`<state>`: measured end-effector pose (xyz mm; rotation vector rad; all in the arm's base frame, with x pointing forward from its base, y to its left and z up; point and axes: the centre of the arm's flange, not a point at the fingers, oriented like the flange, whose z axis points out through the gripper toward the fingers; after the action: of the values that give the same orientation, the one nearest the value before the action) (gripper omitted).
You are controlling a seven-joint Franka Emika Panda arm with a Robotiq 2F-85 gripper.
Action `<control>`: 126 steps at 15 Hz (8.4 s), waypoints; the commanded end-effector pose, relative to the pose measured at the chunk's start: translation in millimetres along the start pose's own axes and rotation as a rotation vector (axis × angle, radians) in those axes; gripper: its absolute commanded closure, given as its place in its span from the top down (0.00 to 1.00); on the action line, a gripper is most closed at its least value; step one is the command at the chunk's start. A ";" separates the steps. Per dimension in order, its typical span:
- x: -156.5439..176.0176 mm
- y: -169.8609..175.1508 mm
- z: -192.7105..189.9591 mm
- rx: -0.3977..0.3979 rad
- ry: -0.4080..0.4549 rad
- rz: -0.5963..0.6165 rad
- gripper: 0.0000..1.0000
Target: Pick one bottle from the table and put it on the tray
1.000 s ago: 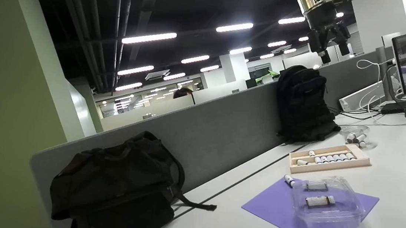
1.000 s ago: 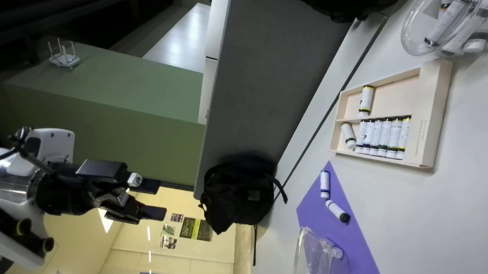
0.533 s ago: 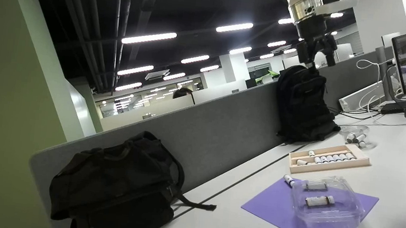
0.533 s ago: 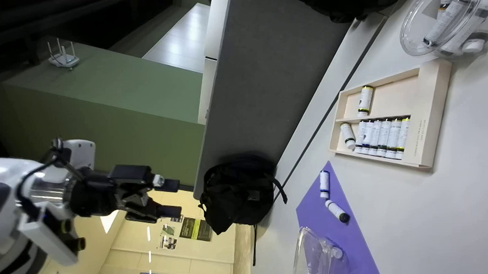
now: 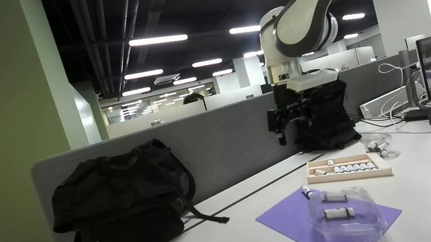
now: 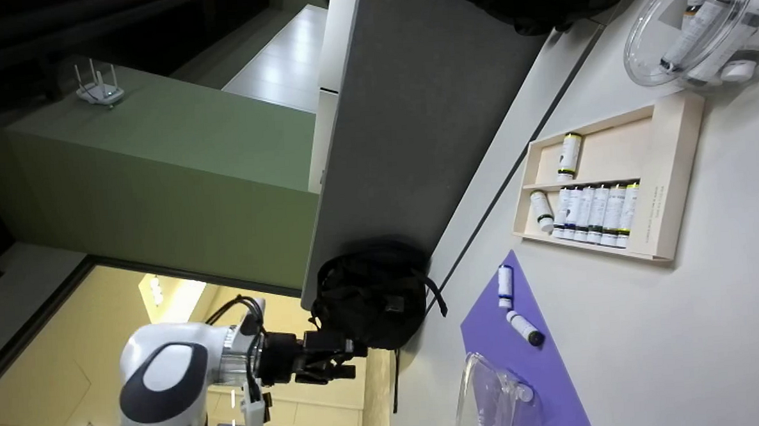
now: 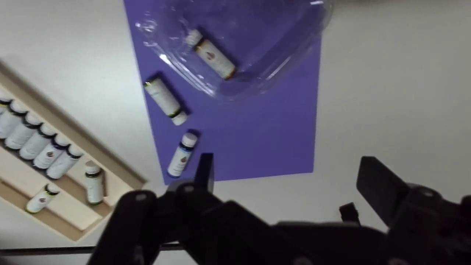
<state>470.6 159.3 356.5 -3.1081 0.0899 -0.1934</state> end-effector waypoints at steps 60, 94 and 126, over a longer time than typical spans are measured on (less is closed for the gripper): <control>77.6 70.4 238.2 0.018 0.326 0.550 1.00; 49.0 161.1 210.2 -0.048 0.356 0.730 0.27; 132.9 263.6 174.0 0.042 0.416 0.749 0.07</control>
<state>595.4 -118.3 199.0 -2.6886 1.1965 -0.7500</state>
